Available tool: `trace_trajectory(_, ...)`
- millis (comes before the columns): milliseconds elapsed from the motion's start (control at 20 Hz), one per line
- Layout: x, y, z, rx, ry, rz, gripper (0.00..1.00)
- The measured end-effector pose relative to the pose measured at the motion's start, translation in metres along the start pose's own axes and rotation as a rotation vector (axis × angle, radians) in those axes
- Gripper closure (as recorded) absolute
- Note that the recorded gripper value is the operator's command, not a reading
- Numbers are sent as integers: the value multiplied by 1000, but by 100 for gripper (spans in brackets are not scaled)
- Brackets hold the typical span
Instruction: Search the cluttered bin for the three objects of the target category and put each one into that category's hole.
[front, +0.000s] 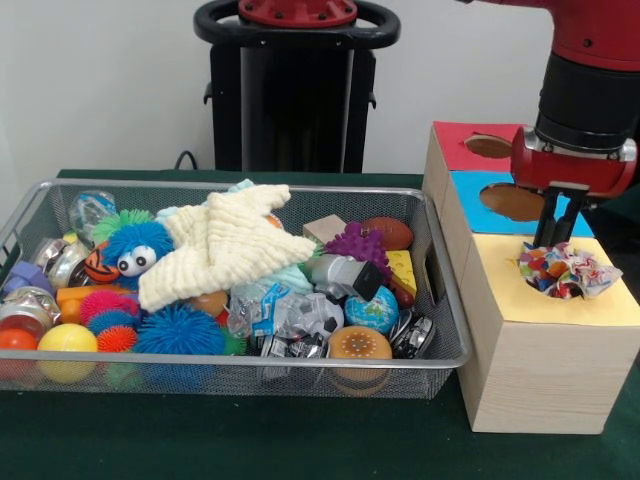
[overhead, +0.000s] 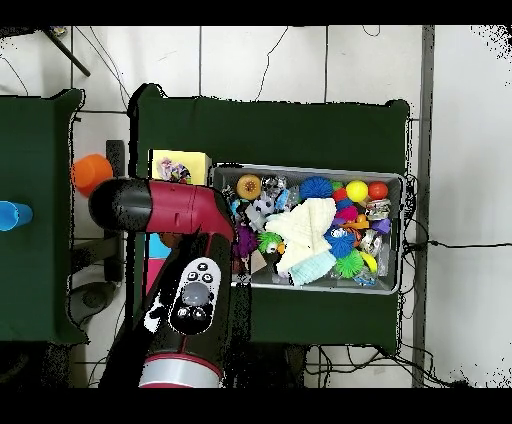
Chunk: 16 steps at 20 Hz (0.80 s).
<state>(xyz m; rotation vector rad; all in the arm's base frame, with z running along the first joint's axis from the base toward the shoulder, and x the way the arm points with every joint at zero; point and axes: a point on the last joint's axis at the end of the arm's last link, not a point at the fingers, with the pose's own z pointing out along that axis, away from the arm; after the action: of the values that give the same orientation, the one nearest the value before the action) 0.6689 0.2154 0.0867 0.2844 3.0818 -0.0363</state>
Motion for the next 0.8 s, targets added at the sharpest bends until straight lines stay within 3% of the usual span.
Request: trace_trajectory(800,-1,4,1,22,-15,-17,100)
